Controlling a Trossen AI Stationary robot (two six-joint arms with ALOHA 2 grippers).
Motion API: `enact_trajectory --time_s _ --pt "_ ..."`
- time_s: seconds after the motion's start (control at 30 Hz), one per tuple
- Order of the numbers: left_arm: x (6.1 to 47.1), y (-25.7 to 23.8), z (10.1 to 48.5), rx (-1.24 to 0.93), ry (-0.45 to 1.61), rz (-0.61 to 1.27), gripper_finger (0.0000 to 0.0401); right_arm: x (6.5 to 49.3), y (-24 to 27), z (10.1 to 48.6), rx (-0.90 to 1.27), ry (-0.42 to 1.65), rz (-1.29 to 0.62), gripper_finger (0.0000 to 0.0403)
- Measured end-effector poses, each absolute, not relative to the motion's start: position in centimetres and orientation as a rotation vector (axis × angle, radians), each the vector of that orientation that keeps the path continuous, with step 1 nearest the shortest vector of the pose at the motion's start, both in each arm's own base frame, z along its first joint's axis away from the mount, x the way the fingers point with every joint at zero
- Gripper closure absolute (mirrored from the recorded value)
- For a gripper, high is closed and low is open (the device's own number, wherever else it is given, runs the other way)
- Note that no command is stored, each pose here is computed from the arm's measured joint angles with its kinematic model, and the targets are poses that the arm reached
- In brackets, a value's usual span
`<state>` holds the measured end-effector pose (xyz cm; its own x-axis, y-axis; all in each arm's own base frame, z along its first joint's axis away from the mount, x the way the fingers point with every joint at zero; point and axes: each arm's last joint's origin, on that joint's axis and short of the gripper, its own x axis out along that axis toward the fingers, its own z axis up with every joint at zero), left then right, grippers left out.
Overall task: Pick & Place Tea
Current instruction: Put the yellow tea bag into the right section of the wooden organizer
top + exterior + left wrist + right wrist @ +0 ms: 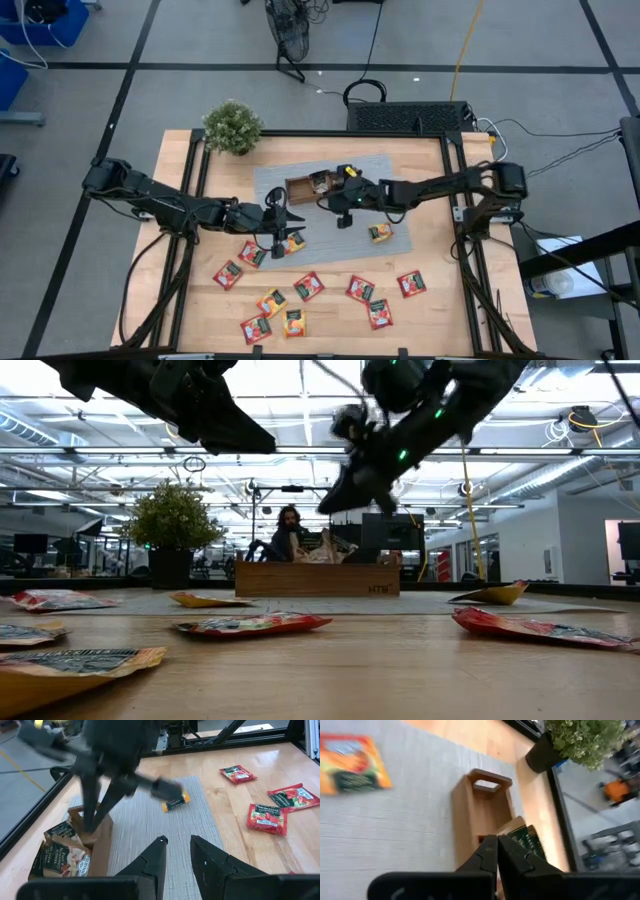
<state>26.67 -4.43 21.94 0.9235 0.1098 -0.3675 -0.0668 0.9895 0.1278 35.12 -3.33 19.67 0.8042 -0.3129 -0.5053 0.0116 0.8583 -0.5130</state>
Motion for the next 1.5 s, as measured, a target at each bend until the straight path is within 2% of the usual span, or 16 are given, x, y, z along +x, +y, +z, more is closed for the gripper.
enact_trajectory --time_s 0.2,0.33,0.6,0.8,1.07,1.4,1.5 --pt "26.6 -4.5 21.9 0.113 0.389 0.088 0.0308 31.5 -1.1 22.7 -0.313 0.529 -0.036 0.0403" --pt "26.6 -4.5 21.9 0.113 0.389 0.088 0.0308 28.0 0.0 23.5 -0.267 0.462 0.014 0.0403" --pt "26.7 -4.5 21.9 0.117 0.385 0.088 0.0308 21.5 1.1 22.5 -0.152 0.283 0.031 0.0403" --pt "26.4 -4.4 22.5 0.131 0.355 0.084 0.0308 18.3 1.4 21.1 -0.095 0.131 0.04 0.0403" --pt "23.6 -3.8 24.2 0.081 0.261 0.104 0.0308 15.9 1.4 20.2 -0.071 0.033 0.046 0.0403" --pt "17.3 -2.2 20.8 -0.026 0.061 0.228 0.0308 15.2 1.3 19.3 -0.068 0.053 0.05 0.0403" --pt "15.9 -2.0 19.9 -0.056 -0.012 0.227 0.0308 15.3 1.6 18.8 -0.114 0.091 0.129 0.0401"
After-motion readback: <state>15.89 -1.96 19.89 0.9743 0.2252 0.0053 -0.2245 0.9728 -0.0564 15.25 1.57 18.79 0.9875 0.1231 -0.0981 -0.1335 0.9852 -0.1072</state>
